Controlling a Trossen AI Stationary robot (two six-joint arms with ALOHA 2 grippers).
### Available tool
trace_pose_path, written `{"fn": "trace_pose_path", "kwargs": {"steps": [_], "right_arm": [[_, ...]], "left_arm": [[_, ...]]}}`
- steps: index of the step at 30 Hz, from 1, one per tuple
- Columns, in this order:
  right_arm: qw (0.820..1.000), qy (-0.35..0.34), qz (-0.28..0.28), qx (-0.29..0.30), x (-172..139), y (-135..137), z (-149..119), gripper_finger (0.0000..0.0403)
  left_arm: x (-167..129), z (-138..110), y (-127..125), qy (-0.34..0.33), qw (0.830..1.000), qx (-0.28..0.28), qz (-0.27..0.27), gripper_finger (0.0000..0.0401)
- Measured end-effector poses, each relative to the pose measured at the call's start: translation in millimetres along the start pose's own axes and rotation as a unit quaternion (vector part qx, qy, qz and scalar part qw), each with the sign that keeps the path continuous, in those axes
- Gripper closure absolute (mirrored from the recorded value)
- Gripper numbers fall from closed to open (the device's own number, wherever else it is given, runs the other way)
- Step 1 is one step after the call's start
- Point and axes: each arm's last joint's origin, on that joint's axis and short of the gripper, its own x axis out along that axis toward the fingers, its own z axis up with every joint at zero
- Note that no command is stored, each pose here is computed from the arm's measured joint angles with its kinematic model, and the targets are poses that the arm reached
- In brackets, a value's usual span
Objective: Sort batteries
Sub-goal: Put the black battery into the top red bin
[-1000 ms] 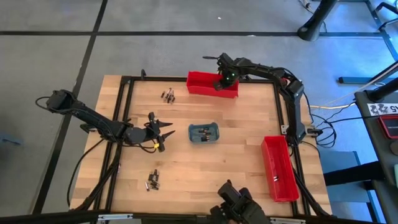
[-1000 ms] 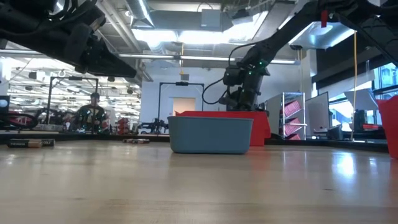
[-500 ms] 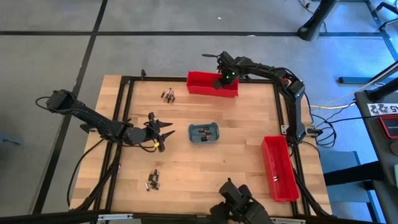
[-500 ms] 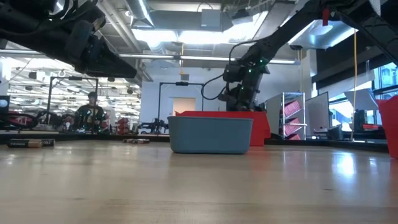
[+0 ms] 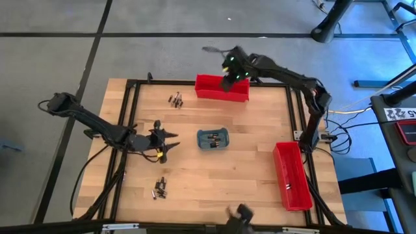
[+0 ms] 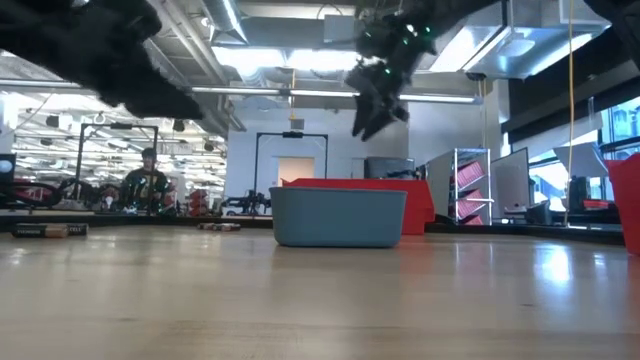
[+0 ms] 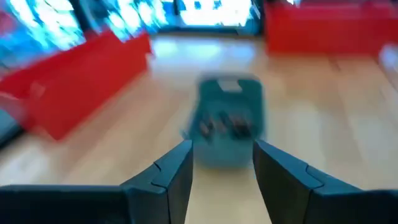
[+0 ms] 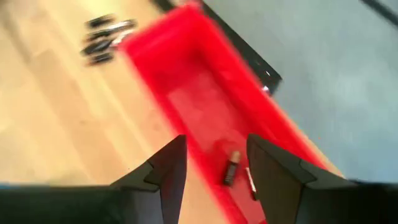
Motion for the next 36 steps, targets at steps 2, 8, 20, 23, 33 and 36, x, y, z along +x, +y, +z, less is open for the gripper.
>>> {"fn": "trace_pose_path", "kwargs": {"steps": [2,8,20,23,33,36], "right_arm": [[0.999,-0.010,0.013,-0.049,2.8,29.8,-0.6,0.0233],[0.976,-0.060,0.094,-0.186,11.0,127.2,-20.4,0.0233],[0.921,-0.011,0.144,-0.363,-12.3,234.8,-86.6,0.0233],[0.917,-0.014,0.134,-0.376,-16.4,244.7,-93.5,0.0233],[0.917,-0.018,0.122,-0.379,-17.8,247.7,-95.4,0.0233],[0.917,-0.018,0.122,-0.379,-17.8,247.8,-95.5,0.0233]], "left_arm": [[-7.9,-0.6,-2.7,0.067,0.998,0.011,-0.017,0.0257],[-38.5,-4.4,-3.7,0.274,0.961,-0.024,-0.008,0.0307],[-61.3,-45.1,3.1,0.396,0.908,-0.122,0.064,0.0318],[-59.3,-50.7,3.2,0.391,0.909,-0.127,0.063,0.0286],[-56.5,-69.8,9.2,0.393,0.915,-0.075,0.059,0.0239],[-57.3,-70.5,10.5,0.398,0.914,-0.056,0.059,0.0239]]}}
